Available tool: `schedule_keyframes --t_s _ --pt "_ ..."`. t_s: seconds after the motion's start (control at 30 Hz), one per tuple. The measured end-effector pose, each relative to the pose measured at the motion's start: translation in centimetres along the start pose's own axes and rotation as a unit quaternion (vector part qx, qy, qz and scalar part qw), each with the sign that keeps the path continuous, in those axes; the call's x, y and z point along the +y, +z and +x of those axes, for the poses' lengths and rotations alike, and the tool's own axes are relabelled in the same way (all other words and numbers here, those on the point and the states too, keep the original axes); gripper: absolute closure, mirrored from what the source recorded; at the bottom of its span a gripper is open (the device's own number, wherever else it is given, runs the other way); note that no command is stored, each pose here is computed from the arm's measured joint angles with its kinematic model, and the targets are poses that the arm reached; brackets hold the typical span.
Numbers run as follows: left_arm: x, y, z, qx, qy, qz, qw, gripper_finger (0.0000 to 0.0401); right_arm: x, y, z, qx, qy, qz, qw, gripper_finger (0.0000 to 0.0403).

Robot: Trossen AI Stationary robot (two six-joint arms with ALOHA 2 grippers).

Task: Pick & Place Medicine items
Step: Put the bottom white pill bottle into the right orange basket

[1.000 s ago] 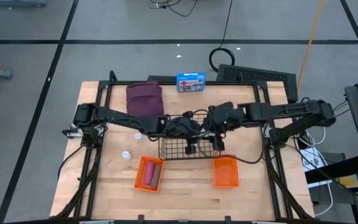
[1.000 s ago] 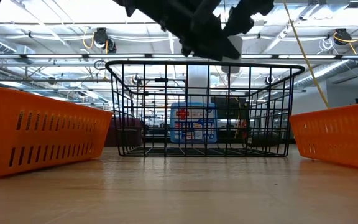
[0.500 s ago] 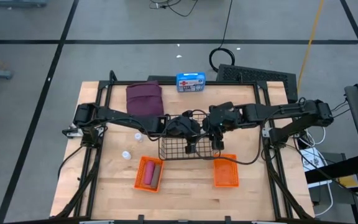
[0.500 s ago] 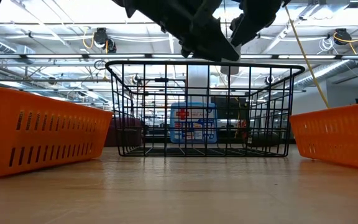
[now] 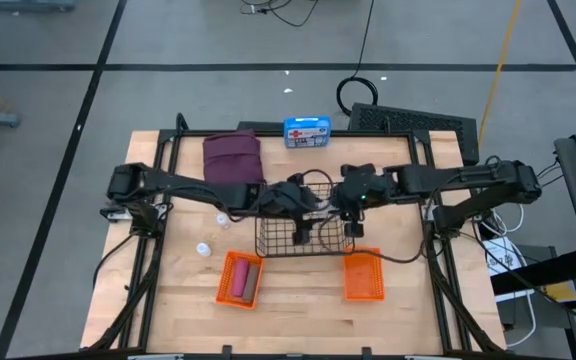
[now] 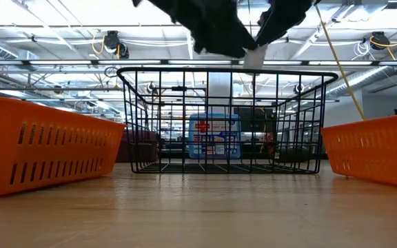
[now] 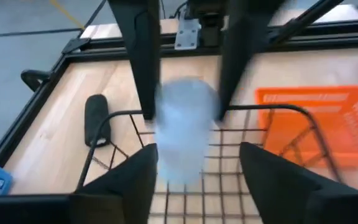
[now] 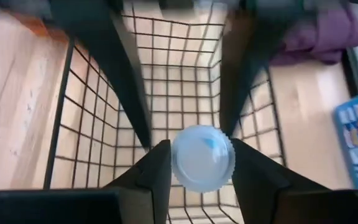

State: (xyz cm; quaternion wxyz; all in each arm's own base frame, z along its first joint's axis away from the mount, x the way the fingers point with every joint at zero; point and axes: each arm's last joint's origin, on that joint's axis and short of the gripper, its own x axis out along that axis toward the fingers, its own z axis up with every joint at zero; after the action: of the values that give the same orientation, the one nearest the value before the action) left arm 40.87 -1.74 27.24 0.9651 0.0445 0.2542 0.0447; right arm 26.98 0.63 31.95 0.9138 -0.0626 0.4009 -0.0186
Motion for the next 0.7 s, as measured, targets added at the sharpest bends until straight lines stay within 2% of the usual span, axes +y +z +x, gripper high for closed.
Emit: schedule_keyframes --t_s 0.2,0.3,0.43,0.57,0.7 --pt "0.5 1.2 -3.5 -0.001 -0.015 0.008 1.0 0.0117 0.9 -0.5 -2.9 -0.018 0.02 0.013 1.0 0.0278" --pt "0.8 1.3 -4.9 -0.015 -0.024 0.013 1.0 0.0104 2.3 -1.2 -4.3 -0.005 0.054 0.023 0.998 0.0278" --pt "1.6 0.5 -6.5 -0.034 -0.017 -0.009 0.999 0.0094 5.1 -2.4 -5.5 0.016 0.097 0.032 0.995 0.0278" --pt "2.6 -0.6 -7.6 -0.068 -0.003 -0.043 0.997 0.0089 7.8 -4.2 -5.7 0.057 0.129 0.05 0.989 0.0278" --pt "2.9 -1.3 -7.8 -0.092 -0.001 -0.074 0.993 0.0093 10.2 -6.4 -4.5 0.086 0.147 0.062 0.983 0.0278"
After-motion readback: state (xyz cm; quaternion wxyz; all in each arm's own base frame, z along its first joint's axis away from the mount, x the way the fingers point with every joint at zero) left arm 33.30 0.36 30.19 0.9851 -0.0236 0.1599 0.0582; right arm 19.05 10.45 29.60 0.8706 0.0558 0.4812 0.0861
